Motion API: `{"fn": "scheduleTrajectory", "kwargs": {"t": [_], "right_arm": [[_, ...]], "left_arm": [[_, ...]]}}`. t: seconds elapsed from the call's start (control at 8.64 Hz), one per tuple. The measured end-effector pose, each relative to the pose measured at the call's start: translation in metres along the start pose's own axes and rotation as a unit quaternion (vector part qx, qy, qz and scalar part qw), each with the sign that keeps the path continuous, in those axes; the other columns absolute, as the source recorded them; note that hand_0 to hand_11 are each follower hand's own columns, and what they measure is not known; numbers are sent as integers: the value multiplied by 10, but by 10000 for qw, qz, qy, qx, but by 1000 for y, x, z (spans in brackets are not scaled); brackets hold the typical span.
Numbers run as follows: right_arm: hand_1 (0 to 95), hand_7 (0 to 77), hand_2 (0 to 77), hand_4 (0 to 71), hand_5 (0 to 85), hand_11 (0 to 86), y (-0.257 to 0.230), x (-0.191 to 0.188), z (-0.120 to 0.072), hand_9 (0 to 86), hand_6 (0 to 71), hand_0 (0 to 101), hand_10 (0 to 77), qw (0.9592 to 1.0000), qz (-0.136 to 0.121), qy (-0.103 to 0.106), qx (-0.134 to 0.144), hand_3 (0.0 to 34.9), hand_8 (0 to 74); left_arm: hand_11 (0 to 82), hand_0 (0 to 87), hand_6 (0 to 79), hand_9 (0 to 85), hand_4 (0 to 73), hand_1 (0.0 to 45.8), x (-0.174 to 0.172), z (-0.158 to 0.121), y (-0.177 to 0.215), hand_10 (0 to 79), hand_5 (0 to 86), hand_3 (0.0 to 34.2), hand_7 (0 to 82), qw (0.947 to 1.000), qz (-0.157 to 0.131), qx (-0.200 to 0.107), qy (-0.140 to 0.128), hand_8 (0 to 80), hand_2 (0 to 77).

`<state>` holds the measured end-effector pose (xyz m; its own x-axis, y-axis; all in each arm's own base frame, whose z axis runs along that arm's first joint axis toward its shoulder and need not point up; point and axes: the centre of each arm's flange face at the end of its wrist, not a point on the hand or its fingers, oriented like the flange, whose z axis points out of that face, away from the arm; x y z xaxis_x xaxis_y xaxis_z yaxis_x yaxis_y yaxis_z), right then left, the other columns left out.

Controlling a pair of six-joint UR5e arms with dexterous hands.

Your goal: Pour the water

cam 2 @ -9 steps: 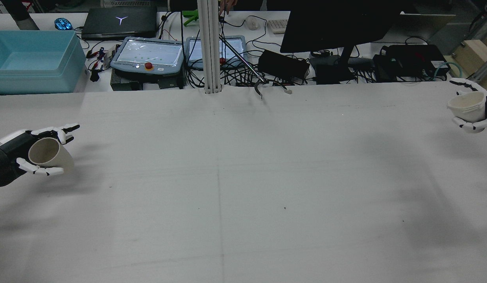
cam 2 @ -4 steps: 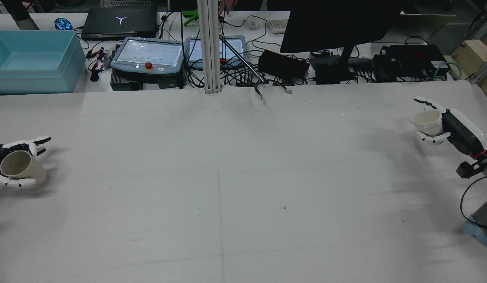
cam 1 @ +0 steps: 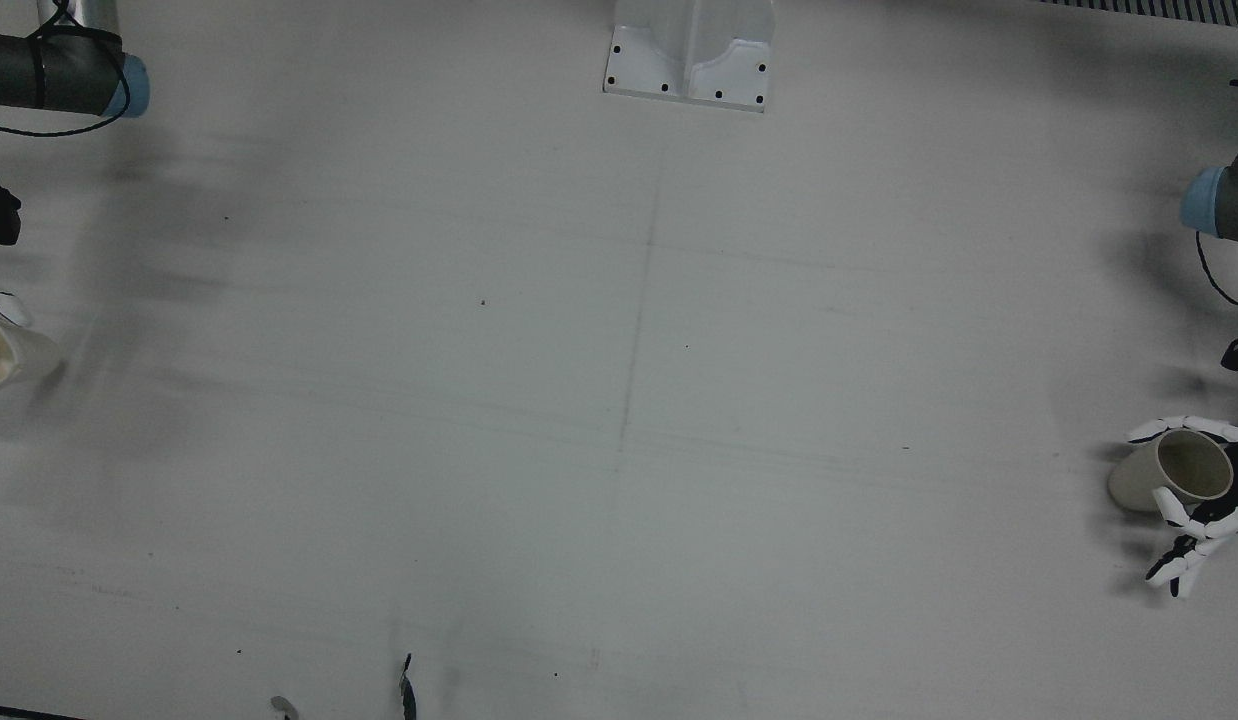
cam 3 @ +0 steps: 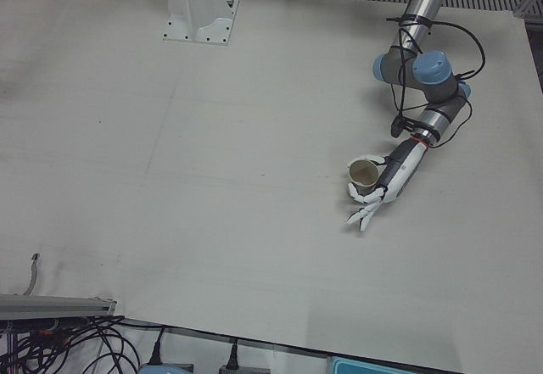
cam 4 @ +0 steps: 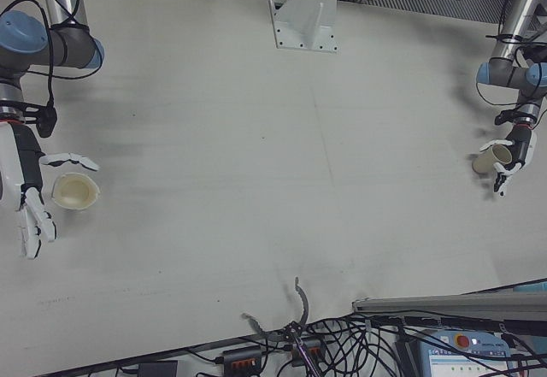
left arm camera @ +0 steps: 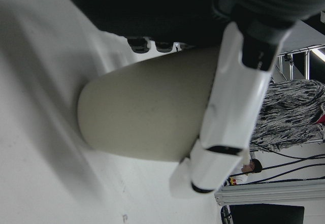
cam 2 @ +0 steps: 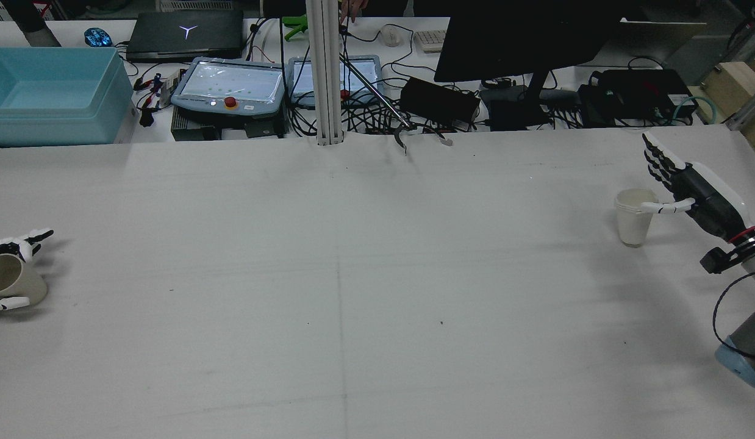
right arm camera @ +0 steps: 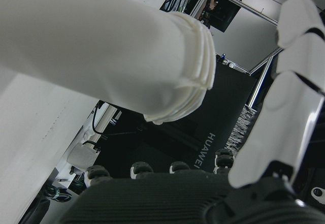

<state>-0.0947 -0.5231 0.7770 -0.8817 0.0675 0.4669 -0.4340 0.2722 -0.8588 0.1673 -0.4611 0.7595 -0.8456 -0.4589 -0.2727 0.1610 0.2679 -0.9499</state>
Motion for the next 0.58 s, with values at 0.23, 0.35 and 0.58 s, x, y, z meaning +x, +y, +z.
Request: {"fn": "scheduleTrajectory", "kwargs": {"t": [0.23, 0.35, 0.58], "right_arm": [[120, 0, 60, 0, 27, 5, 9, -10, -6, 11, 5, 496, 5, 9999, 18, -63, -81, 237, 5], [131, 0, 16, 0, 27, 11, 11, -13, -10, 11, 5, 497, 0, 9999, 19, -76, -94, 274, 5], [153, 0, 16, 0, 27, 5, 19, -22, -15, 5, 5, 498, 5, 9998, 26, -130, -174, 297, 5]], "left_arm": [[11, 635, 87, 5, 305, 120, -2, -9, -5, 5, 540, 0, 65, 10000, 9, 45, -26, 5, 158], [11, 623, 87, 5, 305, 153, -1, -10, -6, 5, 540, 0, 65, 10000, 5, 37, -17, 5, 49], [11, 547, 71, 5, 316, 104, 9, -19, -11, 5, 540, 0, 27, 9999, -7, 44, 102, 5, 22]]}}
